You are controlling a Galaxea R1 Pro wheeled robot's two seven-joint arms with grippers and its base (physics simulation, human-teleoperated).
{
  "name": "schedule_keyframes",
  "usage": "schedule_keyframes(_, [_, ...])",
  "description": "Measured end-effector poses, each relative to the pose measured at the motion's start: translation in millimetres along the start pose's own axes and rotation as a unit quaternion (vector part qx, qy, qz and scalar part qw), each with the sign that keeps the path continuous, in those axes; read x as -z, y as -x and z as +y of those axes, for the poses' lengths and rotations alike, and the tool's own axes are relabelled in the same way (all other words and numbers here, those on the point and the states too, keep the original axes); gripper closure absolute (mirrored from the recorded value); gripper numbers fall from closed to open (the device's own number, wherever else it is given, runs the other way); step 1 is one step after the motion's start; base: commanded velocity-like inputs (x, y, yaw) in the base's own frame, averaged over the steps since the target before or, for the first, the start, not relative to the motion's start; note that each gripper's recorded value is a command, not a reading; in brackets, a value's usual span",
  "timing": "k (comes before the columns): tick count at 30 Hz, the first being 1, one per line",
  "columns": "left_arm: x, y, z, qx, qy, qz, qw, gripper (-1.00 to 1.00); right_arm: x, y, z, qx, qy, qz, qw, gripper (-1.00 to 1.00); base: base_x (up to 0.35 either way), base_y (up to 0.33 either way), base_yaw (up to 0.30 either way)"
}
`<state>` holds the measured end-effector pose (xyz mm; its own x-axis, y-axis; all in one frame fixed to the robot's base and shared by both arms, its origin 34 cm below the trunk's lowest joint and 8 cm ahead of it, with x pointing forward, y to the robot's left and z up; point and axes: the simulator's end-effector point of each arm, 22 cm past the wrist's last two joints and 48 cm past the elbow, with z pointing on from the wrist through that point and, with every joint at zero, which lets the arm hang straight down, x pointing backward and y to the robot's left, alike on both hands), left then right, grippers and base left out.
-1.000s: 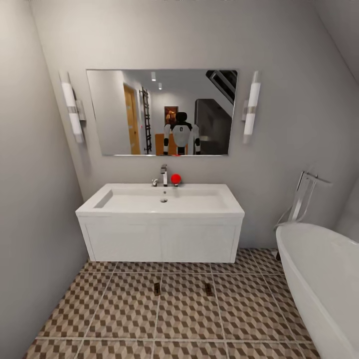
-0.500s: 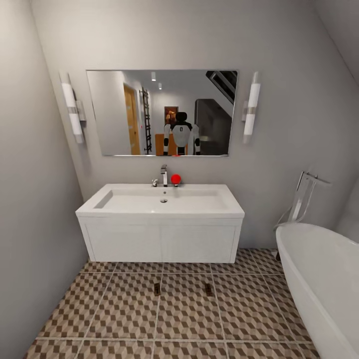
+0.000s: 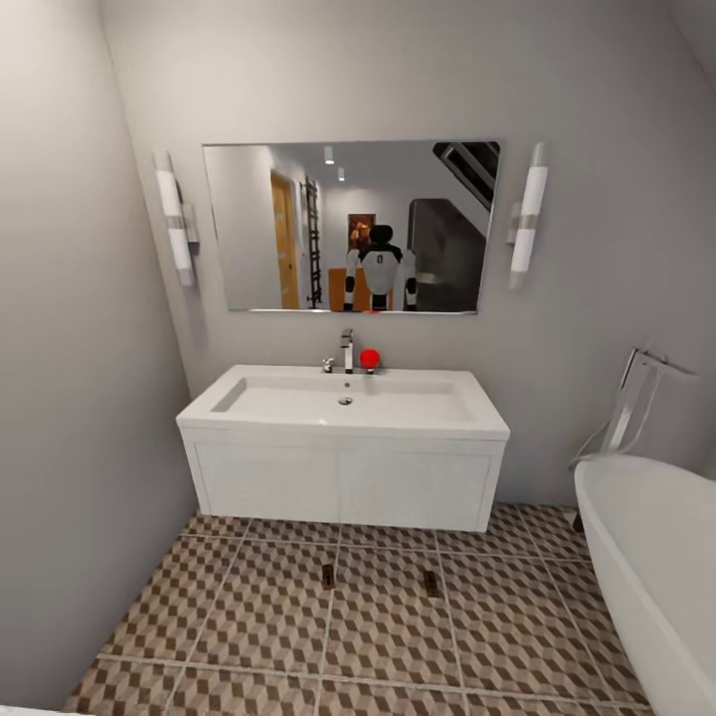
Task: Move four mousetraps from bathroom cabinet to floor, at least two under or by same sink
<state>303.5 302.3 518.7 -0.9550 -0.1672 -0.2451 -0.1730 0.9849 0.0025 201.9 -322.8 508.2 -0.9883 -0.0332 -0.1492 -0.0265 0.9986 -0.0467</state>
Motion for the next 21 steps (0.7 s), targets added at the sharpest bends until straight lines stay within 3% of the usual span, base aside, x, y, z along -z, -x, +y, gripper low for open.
schedule_keyframes(21, [0.7,1,-14,-0.008,-0.01,-0.001,0.9999,-1.0,0.1,4,0,-0.001,-0.001,-0.005,1.0,-1.0,0.0,0.0,0.263])
